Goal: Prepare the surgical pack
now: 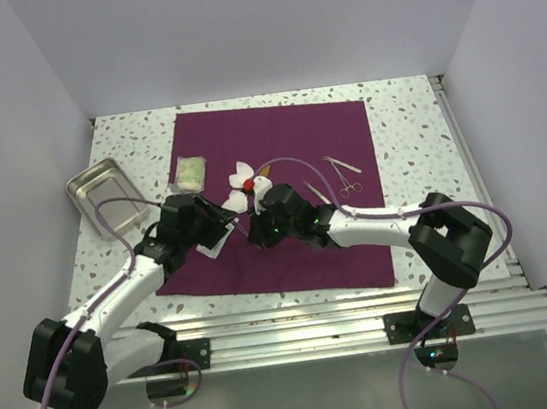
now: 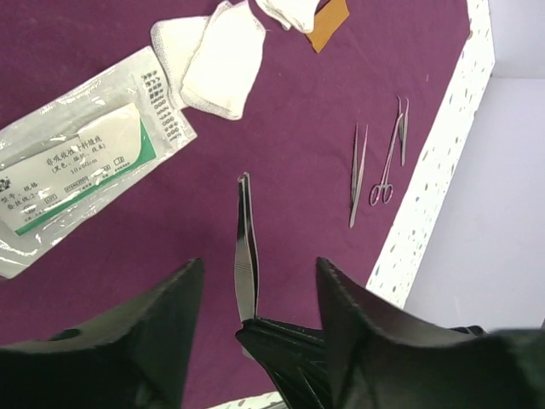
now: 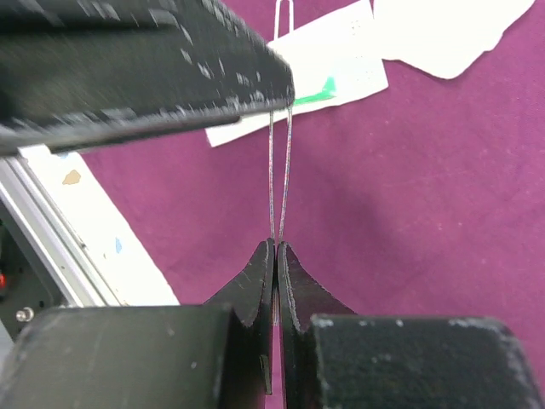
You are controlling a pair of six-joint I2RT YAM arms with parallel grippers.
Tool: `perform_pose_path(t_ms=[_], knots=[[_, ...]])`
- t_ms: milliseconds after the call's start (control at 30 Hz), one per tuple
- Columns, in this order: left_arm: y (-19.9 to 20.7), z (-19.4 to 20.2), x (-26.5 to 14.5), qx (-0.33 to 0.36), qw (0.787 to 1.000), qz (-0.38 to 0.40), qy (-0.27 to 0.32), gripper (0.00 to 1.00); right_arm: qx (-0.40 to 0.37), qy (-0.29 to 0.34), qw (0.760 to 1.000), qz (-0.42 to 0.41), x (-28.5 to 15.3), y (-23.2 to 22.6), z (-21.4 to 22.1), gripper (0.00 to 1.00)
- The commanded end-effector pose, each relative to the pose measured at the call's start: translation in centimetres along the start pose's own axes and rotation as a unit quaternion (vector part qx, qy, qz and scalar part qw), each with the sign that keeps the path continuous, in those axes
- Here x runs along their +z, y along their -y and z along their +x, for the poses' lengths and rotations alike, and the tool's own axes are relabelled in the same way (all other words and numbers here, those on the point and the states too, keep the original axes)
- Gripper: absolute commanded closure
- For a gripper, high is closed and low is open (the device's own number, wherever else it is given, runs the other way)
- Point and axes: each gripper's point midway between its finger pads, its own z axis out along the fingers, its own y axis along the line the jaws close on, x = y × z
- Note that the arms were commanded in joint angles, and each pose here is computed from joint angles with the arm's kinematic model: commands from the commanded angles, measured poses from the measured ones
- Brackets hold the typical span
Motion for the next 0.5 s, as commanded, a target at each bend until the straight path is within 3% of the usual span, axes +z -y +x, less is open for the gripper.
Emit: perform_pose_path(t_ms=[0,267,467], knots=[[0.91,-0.24,0.41,-0.006,1.0,0.024,0.016,0.44,0.012,0.045,0.998,-0.036,-0.33,-2.19,-3.11,1.0],[0.25,-0.16,0.89,-0.006,1.0,0.015,0.021,0.44,0.021,0.052,0.997,-0.052,-0.63,-2.87,-3.44,1.0],[0.39,-0.09,1.0,-0.003,0.999,0.021,0.024,0.69,0.028,0.053,0.996,-0.062,-0.59,-3.17,-3.33,1.0]])
